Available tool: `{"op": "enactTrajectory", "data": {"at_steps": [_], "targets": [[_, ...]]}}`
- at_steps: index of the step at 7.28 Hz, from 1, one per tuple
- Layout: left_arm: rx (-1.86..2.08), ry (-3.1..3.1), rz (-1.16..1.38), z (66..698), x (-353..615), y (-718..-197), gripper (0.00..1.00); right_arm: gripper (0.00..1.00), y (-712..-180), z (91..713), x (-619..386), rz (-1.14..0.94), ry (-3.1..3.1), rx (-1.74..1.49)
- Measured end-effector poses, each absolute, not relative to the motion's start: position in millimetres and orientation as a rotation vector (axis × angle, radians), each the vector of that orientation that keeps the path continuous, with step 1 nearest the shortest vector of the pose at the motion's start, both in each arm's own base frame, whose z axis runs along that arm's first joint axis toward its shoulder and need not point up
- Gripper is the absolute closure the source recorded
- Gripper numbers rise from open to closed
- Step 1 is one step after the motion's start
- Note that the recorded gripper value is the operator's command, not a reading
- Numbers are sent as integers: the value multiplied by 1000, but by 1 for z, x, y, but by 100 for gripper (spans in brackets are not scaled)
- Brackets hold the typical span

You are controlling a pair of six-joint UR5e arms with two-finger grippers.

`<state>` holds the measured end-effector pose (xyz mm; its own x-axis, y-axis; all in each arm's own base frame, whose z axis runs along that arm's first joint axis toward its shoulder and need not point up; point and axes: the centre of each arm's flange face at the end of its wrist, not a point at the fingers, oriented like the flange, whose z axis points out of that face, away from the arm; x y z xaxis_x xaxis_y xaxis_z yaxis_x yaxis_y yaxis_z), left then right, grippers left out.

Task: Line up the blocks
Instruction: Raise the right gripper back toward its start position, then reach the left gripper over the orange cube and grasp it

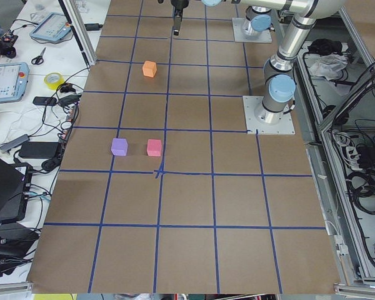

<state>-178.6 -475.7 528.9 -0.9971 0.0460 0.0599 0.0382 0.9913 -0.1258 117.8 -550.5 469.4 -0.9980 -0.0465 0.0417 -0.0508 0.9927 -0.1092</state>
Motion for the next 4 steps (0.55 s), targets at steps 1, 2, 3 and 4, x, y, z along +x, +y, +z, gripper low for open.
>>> {"op": "enactTrajectory", "data": {"at_steps": [1,2,3,4], "targets": [[-66,-3069,199,531,-178,-477,0,0,-539,473,118,128,-3071,77],[-67,-3059,219,530,-179,-480,0,0,-526,474,120,75,-3062,81],[-72,-3043,255,528,-180,-485,0,0,-519,473,121,41,-3058,90],[-70,-3035,275,527,-181,-489,0,0,-518,470,120,20,-3051,100]]}}
